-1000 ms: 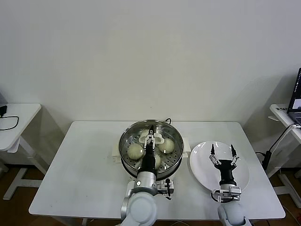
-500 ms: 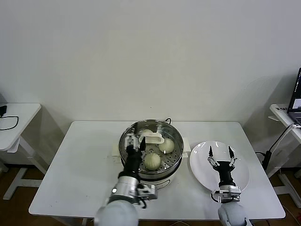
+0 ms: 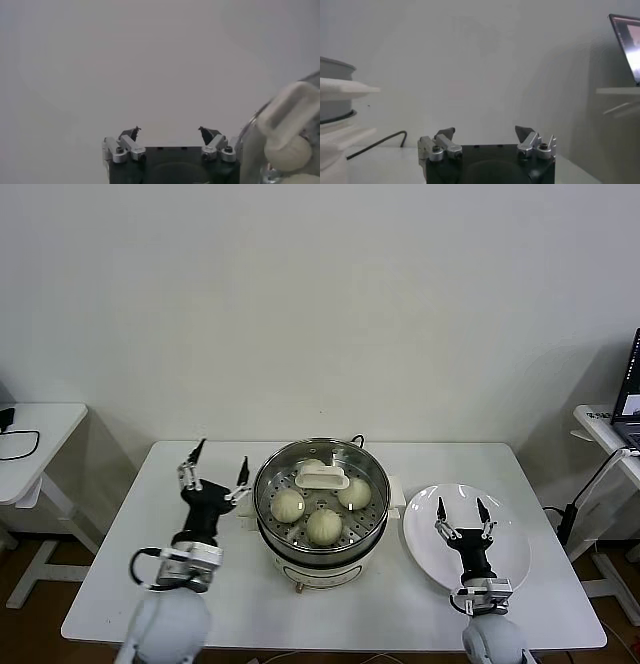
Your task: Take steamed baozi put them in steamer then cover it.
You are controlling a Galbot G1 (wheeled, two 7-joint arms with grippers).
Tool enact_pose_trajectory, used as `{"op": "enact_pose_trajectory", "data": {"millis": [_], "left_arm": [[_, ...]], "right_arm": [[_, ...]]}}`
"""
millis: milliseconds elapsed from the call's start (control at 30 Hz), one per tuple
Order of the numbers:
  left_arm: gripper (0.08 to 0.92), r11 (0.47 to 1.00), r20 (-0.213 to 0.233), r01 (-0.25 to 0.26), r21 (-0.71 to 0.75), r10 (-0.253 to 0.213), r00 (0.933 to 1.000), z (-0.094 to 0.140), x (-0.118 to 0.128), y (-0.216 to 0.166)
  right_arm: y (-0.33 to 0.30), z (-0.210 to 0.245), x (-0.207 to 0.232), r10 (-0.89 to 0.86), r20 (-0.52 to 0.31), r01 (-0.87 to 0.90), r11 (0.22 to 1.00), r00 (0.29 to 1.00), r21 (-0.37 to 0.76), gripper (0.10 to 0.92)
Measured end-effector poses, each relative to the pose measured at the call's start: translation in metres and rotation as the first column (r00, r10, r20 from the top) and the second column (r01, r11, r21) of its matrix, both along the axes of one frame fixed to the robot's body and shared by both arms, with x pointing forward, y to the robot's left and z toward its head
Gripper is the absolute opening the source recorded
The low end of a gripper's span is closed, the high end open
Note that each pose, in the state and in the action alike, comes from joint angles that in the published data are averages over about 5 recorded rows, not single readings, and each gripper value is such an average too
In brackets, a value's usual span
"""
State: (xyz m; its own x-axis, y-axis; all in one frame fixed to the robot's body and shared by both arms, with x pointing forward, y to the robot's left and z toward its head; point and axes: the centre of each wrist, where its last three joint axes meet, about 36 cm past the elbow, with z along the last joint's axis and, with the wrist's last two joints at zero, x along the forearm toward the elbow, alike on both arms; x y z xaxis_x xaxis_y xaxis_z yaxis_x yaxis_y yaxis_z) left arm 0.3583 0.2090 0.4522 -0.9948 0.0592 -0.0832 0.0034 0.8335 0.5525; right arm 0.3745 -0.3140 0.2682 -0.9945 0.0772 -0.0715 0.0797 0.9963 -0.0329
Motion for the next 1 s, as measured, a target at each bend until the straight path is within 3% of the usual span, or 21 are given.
{"op": "enact_pose_trajectory", "data": {"millis": [267,500,1000], "left_arm": [[0.823,0.977,0.005,-0.006,-0.214,0.007,1.0000,-0.051,0.005,0.051],[0.823,0.957,-0.014,-0.003,-0.290,-0.002,0.9999,-0.087,-0.004,0.077],[0.823,0.942,-0.020,0.024,-0.334,-0.033,0.9993,-0.115,-0.011,0.092]], "right_arm": [[-0.002,0.003,-0.005,0.010,-0.019,-0.009,1.000,1.000,0.013,0.823],[-0.001,0.001,-0.011,0.013,-0.036,-0.012,1.000,0.999,0.018,0.823],[0.003,0.004,-0.011,0.024,-0.041,-0.023,0.999,0.999,0.027,0.823]]}}
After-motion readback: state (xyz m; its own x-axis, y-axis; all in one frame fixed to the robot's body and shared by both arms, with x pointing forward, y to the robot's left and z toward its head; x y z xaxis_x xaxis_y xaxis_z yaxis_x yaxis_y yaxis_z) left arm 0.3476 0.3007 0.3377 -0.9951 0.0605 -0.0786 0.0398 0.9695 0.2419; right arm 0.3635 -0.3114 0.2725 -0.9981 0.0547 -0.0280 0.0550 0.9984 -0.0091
